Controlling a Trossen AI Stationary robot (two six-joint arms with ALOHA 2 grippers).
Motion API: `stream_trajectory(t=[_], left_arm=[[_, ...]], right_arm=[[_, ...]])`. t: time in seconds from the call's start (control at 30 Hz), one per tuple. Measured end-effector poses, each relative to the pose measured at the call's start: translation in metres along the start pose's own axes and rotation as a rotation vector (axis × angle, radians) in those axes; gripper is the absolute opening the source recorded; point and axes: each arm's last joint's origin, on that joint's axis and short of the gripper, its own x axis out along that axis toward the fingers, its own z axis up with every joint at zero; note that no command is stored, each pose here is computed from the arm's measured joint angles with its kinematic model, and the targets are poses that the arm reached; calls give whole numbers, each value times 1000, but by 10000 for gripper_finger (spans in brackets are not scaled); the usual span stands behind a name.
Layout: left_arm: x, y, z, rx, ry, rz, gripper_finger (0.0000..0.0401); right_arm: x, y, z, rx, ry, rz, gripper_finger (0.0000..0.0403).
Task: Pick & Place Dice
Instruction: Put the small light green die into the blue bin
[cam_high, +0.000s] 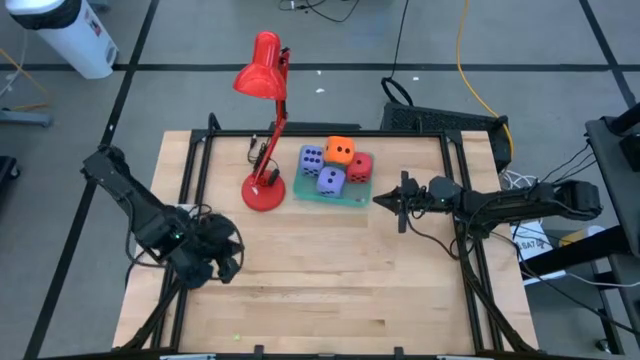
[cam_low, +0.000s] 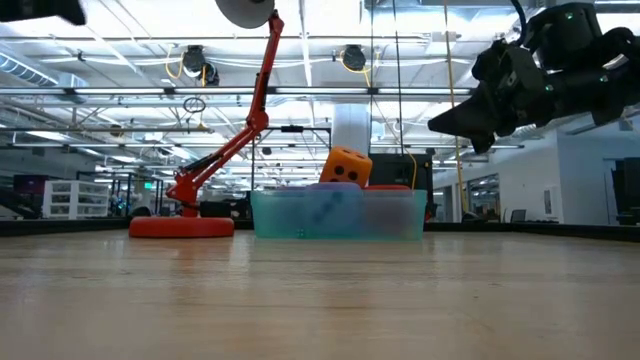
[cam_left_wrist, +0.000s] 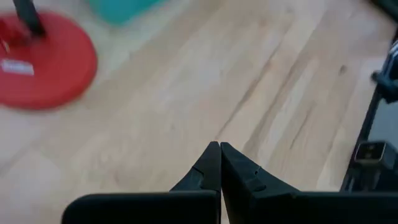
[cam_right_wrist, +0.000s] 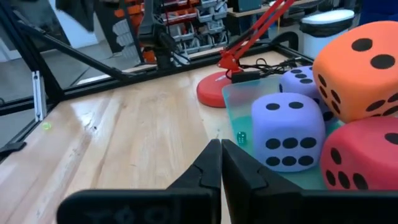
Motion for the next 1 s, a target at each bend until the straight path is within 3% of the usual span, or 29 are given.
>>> stream_trajectory(t=[0.2,0.57,0.7,1.0], left_arm=[[11,-23,-30,-46,211,-45,1],[35,-85,-105,-122,556,-272,4],[46,-103,-125,-148,619,-348,3],[97,-105,-169,-72,691,-194,2]], right_arm=[[0,1,0,14,-2,0,1],[0,1,2,-22,-24,4,1],[0,1,6,-39,-57,9,1],[0,2,8,-35,-83,17,1]])
